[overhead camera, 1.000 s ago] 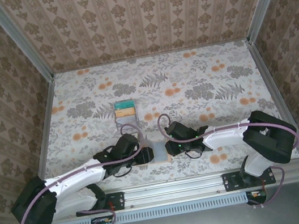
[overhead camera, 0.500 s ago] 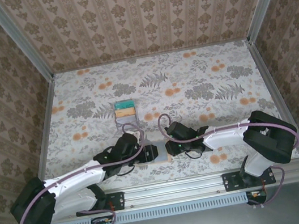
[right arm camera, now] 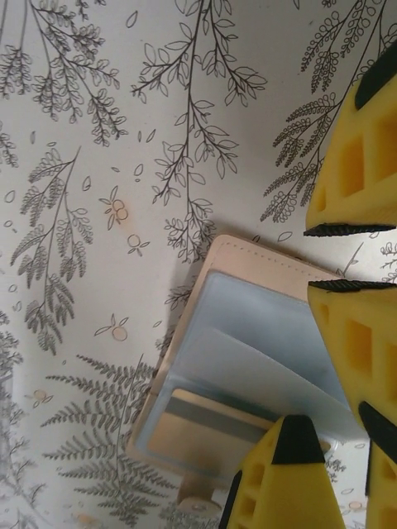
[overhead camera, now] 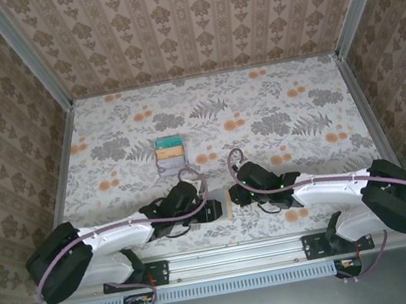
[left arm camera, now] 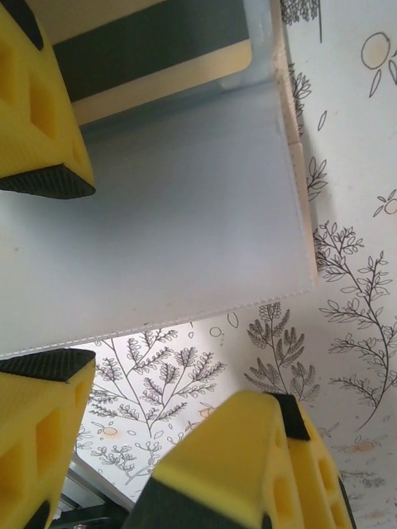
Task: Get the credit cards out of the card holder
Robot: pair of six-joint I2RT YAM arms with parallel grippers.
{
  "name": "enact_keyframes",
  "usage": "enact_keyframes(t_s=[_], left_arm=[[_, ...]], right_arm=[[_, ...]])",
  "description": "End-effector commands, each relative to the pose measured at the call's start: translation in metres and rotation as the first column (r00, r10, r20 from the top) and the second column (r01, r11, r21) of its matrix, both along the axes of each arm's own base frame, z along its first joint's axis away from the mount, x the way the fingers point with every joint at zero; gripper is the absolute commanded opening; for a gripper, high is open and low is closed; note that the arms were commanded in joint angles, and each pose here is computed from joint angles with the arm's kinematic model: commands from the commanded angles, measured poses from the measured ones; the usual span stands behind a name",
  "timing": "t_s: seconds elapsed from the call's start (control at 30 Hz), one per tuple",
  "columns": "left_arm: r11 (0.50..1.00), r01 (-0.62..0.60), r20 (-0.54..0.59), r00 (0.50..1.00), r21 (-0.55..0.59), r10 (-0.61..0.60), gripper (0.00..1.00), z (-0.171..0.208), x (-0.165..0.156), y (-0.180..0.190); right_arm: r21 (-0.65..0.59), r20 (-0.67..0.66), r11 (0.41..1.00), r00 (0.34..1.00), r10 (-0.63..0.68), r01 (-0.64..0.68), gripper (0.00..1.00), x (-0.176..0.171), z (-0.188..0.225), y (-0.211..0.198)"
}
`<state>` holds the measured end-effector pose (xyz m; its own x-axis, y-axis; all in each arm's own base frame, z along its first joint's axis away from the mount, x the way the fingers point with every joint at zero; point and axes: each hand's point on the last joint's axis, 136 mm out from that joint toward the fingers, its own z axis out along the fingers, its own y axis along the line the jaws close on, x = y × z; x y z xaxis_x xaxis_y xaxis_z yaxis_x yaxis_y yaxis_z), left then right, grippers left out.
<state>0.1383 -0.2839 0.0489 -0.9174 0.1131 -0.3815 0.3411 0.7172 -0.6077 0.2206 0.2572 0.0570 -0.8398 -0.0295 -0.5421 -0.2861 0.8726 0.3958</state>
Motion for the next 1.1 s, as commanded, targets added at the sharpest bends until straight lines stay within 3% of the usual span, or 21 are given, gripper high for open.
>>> enact_keyframes(t_s=[0.0,0.5,0.83,1.07], left_arm=[[1.000,-0.012,0.039,0.999,-0.023,0.013,0.52,0.019,0.007,-0.004],[0.976,-0.219,0.020,0.976,0.014,0.219,0.42,0.008,0.022,0.080],[0.977,-0.214,-0.016,0.977,-0.005,0.214,0.29,-0.006,0.023,0.075],[0.966,-0.250,-0.029,0.967,0.060,0.252,0.20,-0.022,0.022,0.086]], right_arm=[[-0.005,-0.009,1.000,1.000,-0.026,0.026,0.25,-0.001,0.000,-0.006],[0.155,-0.015,0.987,0.999,0.044,-0.041,0.28,-0.005,0.039,0.029],[0.292,-0.147,0.956,0.987,0.068,-0.022,0.26,-0.015,0.024,0.073],[0.361,-0.262,0.931,0.964,0.046,0.054,0.23,-0.017,0.003,0.092]])
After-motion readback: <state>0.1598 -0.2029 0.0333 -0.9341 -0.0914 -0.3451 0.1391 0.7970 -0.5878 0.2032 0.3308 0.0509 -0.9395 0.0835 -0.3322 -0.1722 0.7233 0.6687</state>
